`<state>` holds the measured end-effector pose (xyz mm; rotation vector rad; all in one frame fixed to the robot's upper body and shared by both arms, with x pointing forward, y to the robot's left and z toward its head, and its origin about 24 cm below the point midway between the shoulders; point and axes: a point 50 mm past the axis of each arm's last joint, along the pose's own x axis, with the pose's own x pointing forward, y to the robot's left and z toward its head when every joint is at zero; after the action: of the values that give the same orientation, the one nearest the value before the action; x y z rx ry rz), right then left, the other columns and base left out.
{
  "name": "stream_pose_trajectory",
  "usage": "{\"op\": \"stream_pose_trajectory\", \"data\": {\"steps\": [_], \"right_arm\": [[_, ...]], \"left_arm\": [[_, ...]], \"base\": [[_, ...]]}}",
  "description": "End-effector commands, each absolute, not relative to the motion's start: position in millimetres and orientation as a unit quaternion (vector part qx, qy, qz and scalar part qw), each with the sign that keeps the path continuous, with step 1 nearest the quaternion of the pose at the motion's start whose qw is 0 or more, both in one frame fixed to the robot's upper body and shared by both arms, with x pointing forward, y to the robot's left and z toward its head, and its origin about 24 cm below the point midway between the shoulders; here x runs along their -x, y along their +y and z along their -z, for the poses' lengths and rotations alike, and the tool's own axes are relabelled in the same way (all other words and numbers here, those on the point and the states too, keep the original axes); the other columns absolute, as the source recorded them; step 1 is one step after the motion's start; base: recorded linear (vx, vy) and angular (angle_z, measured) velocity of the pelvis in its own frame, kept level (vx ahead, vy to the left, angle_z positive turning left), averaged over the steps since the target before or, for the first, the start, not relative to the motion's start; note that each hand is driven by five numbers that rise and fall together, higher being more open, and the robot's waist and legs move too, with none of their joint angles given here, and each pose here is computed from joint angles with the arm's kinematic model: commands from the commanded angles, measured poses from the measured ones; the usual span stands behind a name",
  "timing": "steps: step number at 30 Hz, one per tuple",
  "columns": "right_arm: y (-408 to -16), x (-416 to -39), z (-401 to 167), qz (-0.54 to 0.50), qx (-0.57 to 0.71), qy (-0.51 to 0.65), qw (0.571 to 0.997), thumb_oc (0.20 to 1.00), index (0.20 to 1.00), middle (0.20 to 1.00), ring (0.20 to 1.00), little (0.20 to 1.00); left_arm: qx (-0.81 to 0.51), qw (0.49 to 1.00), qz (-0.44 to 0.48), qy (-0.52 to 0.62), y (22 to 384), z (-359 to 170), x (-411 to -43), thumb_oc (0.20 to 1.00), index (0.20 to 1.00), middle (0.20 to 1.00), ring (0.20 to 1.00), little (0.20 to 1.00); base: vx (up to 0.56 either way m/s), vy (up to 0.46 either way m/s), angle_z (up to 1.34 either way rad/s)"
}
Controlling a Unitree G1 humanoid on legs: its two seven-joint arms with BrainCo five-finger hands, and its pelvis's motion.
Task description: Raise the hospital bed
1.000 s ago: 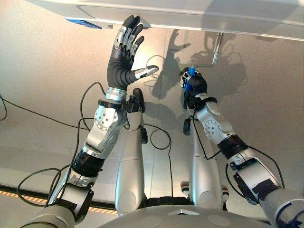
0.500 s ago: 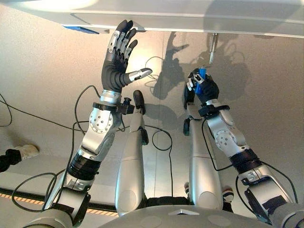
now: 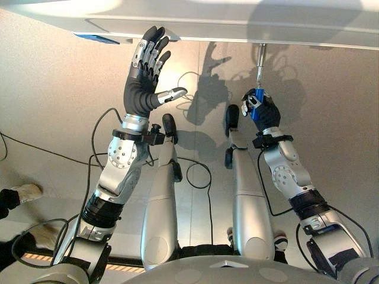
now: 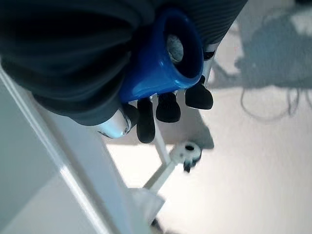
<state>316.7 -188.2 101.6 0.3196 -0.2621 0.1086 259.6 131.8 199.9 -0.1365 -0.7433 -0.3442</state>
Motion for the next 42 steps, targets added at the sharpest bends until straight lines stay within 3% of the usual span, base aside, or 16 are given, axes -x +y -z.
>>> {"op": "stream_pose_trajectory", "data": {"steps": [1,6,9,16,21,29,33,34,35,38,39,42], "right_arm": [[-320,-305,-175,0.248,-0.195,-0.3,0.9,0.2,0.2,0.2,0.2,0.2],[-348,-313,-161,0.303,-0.131,-0.221,0.918,0.2,0.2,0.2,0.2,0.2],[-366,-319,-127,0.34,-0.093,-0.101,0.93,0.2,0.2,0.2,0.2,0.2],[-399,-299,-94,0.406,-0.077,0.022,0.91,0.2,0.2,0.2,0.2,0.2],[-401,-296,-86,0.396,-0.013,0.076,0.915,0.2,0.2,0.2,0.2,0.2],[-349,-339,-84,0.299,0.073,0.134,0.942,0.2,0.2,0.2,0.2,0.2],[-283,-379,-98,0.197,0.146,0.123,0.962,0.2,0.2,0.2,0.2,0.2],[-283,-379,-98,0.197,0.146,0.123,0.962,0.2,0.2,0.2,0.2,0.2],[-255,-390,-102,0.15,0.178,0.114,0.966,0.2,0.2,0.2,0.2,0.2],[-226,-399,-106,0.11,0.206,0.099,0.967,0.2,0.2,0.2,0.2,0.2],[-195,-405,-108,0.066,0.236,0.085,0.966,0.2,0.2,0.2,0.2,0.2],[-172,-408,-109,0.039,0.242,0.075,0.967,0.2,0.2,0.2,0.2,0.2]], "left_arm": [[0.091,0.871,0.199,-0.44,131,-226,-238,1.0,1.0,1.0,1.0,1.0],[0.103,0.869,0.221,-0.43,128,-223,-234,1.0,1.0,1.0,1.0,1.0],[0.102,0.866,0.244,-0.425,126,-225,-234,1.0,1.0,1.0,1.0,1.0],[0.112,0.869,0.26,-0.406,117,-220,-236,1.0,1.0,1.0,1.0,1.0],[0.105,0.871,0.26,-0.404,115,-219,-236,1.0,1.0,1.0,1.0,1.0],[0.131,0.857,0.283,-0.41,101,-226,-235,1.0,1.0,1.0,1.0,1.0],[0.139,0.855,0.281,-0.414,98,-231,-236,1.0,1.0,1.0,1.0,1.0],[0.139,0.855,0.28,-0.415,98,-231,-236,1.0,1.0,1.0,1.0,1.0],[0.141,0.857,0.275,-0.413,98,-231,-237,1.0,1.0,1.0,1.0,1.0],[0.142,0.858,0.267,-0.415,98,-232,-238,1.0,1.0,1.0,1.0,1.0],[0.146,0.859,0.259,-0.416,98,-233,-238,1.0,1.0,1.0,1.0,1.0],[0.151,0.857,0.258,-0.419,97,-235,-238,1.0,1.0,1.0,1.0,1.0]], "base": [[0.0,0.0,0.0],[0.0,0.0,0.0],[0.01,-0.03,0.07],[0.02,0.014,0.15],[0.02,0.038,0.13],[0.0,0.042,0.0],[0.0,0.067,-0.02],[0.01,0.093,-0.03],[0.01,0.051,-0.03],[0.02,0.086,-0.03],[0.01,0.107,-0.04],[0.0,0.104,-0.03]]}}
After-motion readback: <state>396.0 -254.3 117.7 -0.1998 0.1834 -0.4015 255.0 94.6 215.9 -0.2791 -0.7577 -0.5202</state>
